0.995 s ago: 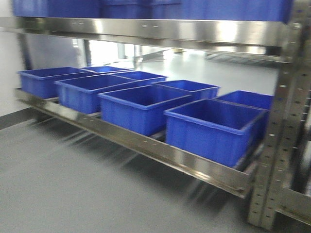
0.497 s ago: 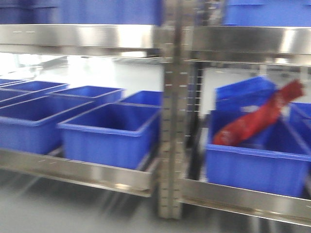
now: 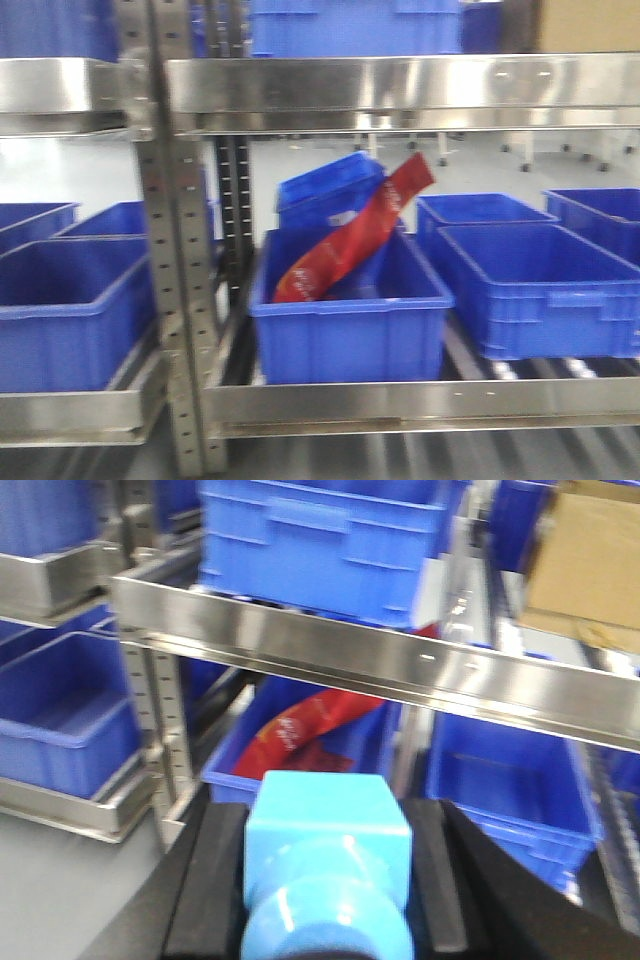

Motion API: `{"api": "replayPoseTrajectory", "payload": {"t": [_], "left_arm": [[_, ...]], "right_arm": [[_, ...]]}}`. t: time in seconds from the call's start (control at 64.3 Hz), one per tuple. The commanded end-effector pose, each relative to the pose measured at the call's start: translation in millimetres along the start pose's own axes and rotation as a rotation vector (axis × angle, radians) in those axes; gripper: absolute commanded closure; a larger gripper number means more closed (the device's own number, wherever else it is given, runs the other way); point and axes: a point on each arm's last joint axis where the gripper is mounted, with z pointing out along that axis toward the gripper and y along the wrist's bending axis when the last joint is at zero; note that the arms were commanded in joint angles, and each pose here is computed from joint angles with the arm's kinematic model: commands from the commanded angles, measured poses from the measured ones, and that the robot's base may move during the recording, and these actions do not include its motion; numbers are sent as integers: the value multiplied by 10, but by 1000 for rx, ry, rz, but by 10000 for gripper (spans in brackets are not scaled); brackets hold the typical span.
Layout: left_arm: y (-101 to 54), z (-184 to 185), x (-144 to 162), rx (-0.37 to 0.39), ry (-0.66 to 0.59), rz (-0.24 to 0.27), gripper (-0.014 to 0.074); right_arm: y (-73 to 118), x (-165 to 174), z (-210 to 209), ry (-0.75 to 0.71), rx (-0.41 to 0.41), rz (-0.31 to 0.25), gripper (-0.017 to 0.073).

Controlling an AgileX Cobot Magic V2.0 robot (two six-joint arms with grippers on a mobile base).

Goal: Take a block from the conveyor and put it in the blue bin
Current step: 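Approach the shelf and move both held blocks over the blue bins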

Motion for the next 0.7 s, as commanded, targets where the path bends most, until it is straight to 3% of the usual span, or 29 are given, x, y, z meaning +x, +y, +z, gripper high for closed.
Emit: {"api": "replayPoseTrajectory", "payload": {"t": [0.0, 0.684], "left_arm": [[-9, -19, -21, 8, -25, -7, 704], [-9, -19, -21, 8, -25, -7, 704]], "right_arm": [[-9, -27, -28, -23, 12, -11, 712], [-9, -27, -28, -23, 12, -11, 712]]}}
